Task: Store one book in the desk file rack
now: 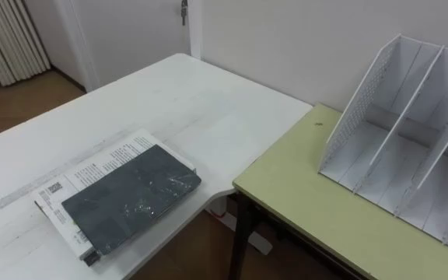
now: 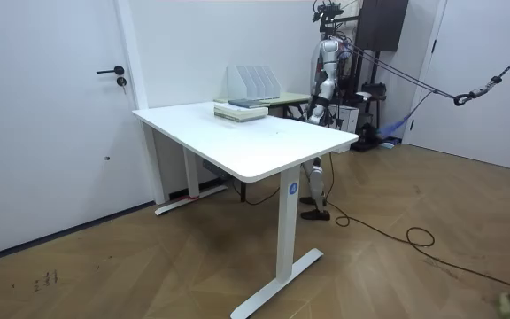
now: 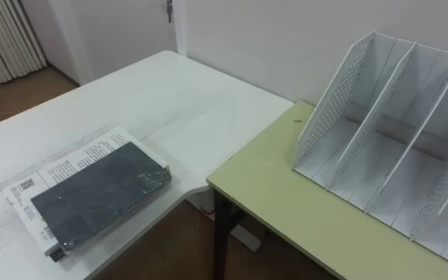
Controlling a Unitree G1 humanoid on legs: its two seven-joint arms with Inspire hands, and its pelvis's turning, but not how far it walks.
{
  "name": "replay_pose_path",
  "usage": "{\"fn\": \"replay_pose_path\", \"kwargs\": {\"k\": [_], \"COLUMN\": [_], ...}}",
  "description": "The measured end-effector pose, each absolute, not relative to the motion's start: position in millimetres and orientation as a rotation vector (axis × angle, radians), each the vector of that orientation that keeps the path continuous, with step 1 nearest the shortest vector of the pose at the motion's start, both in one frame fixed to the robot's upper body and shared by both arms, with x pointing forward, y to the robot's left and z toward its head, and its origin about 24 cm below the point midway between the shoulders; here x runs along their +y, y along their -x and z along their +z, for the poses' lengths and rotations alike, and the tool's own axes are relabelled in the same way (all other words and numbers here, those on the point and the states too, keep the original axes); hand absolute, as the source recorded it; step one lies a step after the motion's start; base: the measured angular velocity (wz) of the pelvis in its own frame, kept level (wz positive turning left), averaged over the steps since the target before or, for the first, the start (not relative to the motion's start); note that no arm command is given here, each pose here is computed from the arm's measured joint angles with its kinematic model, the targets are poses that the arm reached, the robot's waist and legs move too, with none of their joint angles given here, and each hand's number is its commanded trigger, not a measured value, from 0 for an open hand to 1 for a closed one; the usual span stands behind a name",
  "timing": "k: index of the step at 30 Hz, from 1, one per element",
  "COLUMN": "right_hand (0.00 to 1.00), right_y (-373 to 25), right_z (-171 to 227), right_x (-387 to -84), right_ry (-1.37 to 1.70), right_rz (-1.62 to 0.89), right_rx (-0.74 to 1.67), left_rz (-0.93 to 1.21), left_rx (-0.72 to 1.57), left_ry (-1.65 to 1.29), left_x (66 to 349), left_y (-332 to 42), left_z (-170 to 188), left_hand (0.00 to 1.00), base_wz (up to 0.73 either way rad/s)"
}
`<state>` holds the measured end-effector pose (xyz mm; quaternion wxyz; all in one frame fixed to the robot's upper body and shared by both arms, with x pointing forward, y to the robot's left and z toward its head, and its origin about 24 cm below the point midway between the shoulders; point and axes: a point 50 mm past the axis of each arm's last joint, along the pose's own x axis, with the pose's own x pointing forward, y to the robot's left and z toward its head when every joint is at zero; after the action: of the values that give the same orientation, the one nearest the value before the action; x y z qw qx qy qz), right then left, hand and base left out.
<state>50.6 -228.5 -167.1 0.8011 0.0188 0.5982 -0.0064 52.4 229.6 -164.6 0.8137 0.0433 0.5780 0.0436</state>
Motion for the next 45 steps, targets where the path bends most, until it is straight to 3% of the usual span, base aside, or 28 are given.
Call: {"fn": "replay_pose_path", "kwargs": {"k": [27, 45], "right_hand": [0.0, 0.0], "right_y": [-49.7, -54.3], "right_z": [-167.3, -167.2], "right_x": [-229.6, -230.9], "right_ry": [-0.026, -0.017], "right_rz": [-0.037, -0.045], "right_rx": [1.286, 1.288], "left_rz": [0.105, -0.009], "left_rx": [1.254, 1.251], "left_ry": [-0.094, -0.227], "left_x": [230.8, 227.9], "left_y": [-51.0, -66.8], "left_z": [-165.1, -164.0], "left_hand": [0.0, 0.0], "base_wz": [0.0, 0.0]}}
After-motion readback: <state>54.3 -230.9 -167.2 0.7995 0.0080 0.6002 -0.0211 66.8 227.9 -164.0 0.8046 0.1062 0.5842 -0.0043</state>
